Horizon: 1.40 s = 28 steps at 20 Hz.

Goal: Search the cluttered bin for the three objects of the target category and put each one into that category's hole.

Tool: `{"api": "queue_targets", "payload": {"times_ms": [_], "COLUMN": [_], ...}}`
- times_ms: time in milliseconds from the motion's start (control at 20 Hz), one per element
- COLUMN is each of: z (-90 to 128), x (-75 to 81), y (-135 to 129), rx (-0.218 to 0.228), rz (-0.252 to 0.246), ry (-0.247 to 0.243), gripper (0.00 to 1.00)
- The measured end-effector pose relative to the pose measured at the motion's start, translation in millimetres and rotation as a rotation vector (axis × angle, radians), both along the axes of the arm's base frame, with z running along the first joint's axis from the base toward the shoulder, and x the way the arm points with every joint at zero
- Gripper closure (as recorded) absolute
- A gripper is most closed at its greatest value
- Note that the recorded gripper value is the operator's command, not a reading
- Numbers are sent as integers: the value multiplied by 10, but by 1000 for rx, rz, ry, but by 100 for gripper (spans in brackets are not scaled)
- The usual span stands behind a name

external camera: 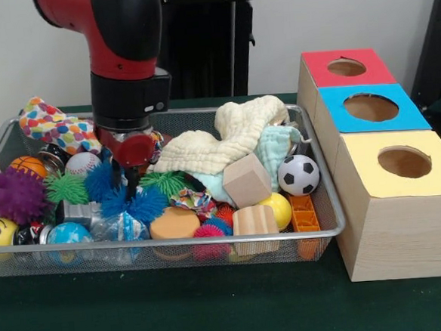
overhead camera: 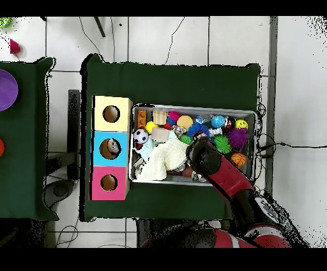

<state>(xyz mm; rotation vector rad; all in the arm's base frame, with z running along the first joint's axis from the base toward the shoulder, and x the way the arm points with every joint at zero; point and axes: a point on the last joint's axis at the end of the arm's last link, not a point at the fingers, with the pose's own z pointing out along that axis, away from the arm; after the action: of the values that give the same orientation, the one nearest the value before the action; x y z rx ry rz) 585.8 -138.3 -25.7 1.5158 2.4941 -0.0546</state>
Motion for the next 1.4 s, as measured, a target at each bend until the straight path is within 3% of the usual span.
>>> {"api": "queue_targets", "payload": {"times_ms": [350, 750, 1050, 1400], "z": [-38, 158, 416, 555], "x": [41, 177, 267, 275], "y": [-81, 88, 317, 400], "rx": [9, -12, -12, 2], "rz": [-23, 14, 54, 65], "ry": [-29, -50, -38, -15], "gripper": [0, 0, 0, 0]}}
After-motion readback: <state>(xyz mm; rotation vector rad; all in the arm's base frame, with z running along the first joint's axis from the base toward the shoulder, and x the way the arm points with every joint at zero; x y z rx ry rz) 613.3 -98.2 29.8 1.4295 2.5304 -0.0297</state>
